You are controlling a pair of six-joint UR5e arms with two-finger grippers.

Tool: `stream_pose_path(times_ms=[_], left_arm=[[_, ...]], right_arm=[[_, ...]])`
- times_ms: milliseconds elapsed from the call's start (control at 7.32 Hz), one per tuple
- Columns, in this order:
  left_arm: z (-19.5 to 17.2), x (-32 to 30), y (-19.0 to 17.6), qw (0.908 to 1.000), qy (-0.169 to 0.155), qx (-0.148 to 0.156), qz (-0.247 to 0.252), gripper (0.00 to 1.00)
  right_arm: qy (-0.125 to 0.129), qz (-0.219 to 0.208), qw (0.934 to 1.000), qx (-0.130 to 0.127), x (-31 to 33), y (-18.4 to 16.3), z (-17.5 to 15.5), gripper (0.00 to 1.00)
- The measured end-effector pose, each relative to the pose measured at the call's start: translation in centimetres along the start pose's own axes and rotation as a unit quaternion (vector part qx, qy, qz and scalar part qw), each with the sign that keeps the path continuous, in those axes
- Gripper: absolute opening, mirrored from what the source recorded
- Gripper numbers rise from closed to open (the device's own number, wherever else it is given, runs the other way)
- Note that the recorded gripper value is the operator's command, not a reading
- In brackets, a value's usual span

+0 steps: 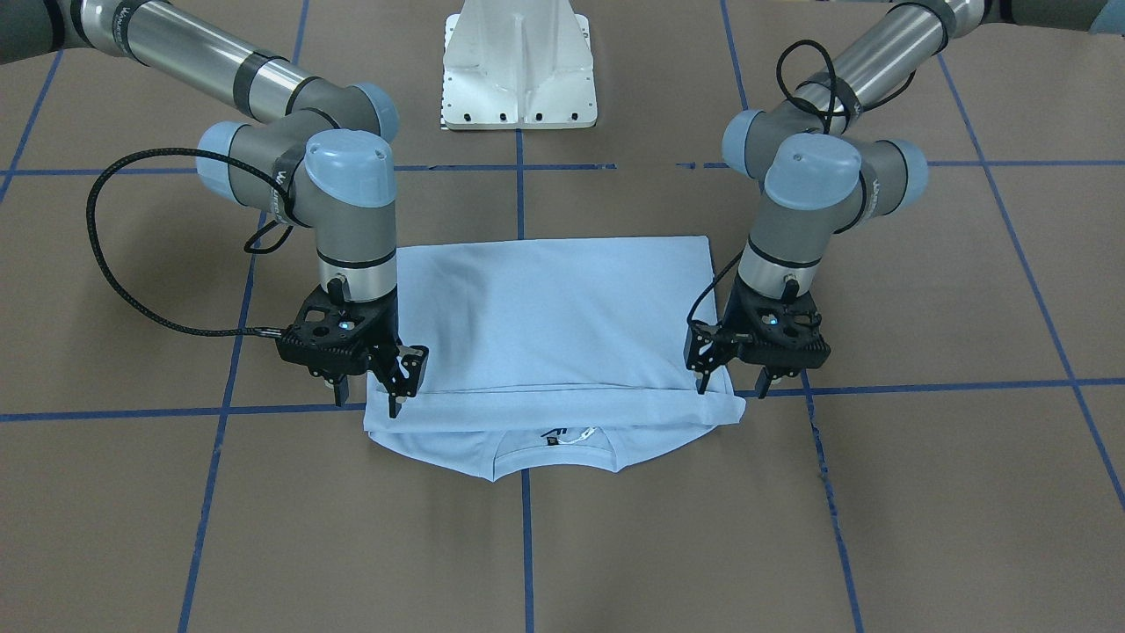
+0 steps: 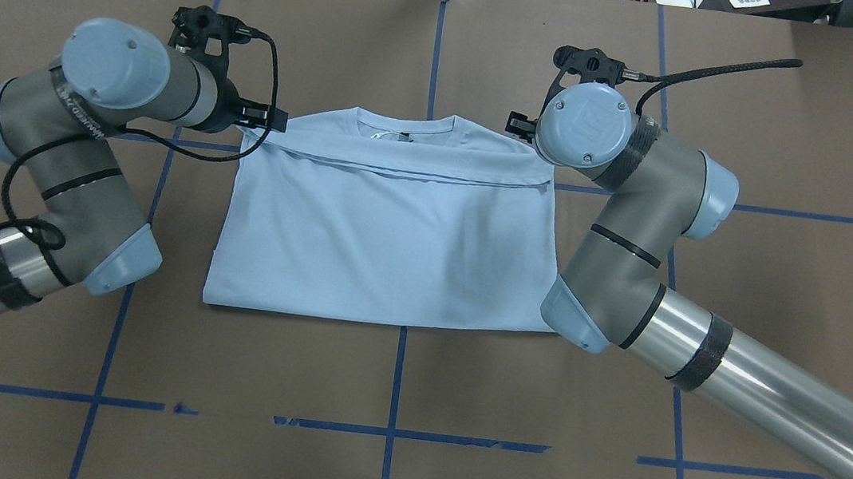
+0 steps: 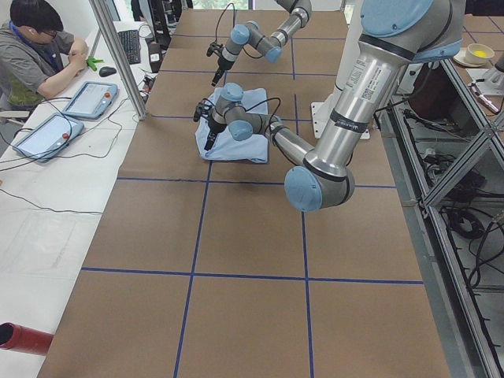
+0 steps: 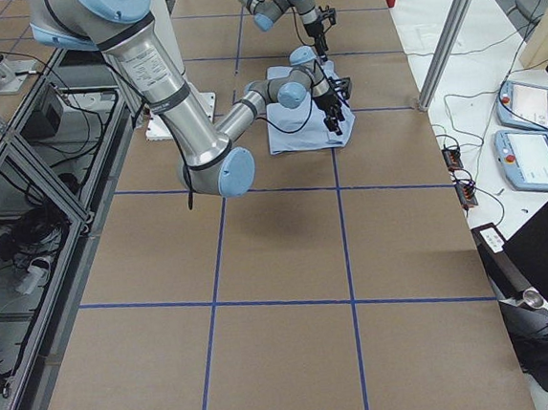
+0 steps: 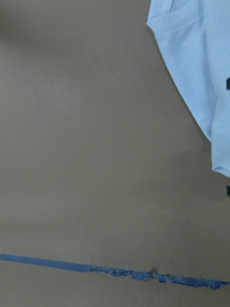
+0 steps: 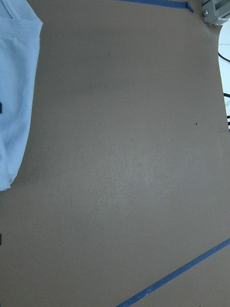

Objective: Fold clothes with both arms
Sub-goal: 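Release the hem and move the left gripper to the folded shirt's side edge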

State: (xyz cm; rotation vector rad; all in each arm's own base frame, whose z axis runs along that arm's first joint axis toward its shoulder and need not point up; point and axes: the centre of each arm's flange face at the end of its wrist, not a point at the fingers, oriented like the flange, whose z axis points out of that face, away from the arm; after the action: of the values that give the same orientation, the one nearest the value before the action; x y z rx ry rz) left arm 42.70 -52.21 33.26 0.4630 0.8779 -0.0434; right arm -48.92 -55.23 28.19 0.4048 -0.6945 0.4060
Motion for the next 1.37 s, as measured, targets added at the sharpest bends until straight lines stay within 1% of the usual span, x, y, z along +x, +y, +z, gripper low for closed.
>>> stream_pose_path(times_ms=[137, 273, 410, 546, 683, 956, 1366], left_arm=[[-1.4, 0.2, 4.1, 0.9998, 0.016, -0.015, 0.000, 1.00], [-2.9, 0.3, 8.0, 0.9991, 0.028, -0.029, -0.010, 0.91], [-3.7, 0.7, 11.3, 0.9982, 0.033, -0.041, -0.029, 0.77], [-3.7, 1.4, 13.9, 0.9969, 0.033, -0.048, -0.053, 0.70], [-3.5, 2.2, 16.0, 0.9953, 0.030, -0.052, -0.076, 0.69], [-2.9, 2.6, 17.9, 0.9939, 0.023, -0.054, -0.093, 0.68], [-2.5, 2.1, 18.4, 0.9937, 0.015, -0.056, -0.095, 0.68]], right_arm=[[-0.004, -0.004, 1.0000, 0.000, 0.0, -0.1, -0.2, 1.00], [-0.007, -0.006, 1.0000, 0.001, 0.0, -0.1, -0.4, 1.00], [-0.008, -0.007, 0.9999, 0.001, 0.1, -0.1, -0.5, 1.00], [-0.009, -0.007, 0.9999, 0.002, 0.1, -0.2, -0.6, 1.00], [-0.010, -0.007, 0.9999, 0.002, 0.1, -0.2, -0.6, 1.00], [-0.012, -0.007, 0.9999, 0.002, 0.0, -0.1, -0.7, 1.00], [-0.013, -0.006, 0.9999, 0.002, -0.1, -0.1, -0.8, 1.00]])
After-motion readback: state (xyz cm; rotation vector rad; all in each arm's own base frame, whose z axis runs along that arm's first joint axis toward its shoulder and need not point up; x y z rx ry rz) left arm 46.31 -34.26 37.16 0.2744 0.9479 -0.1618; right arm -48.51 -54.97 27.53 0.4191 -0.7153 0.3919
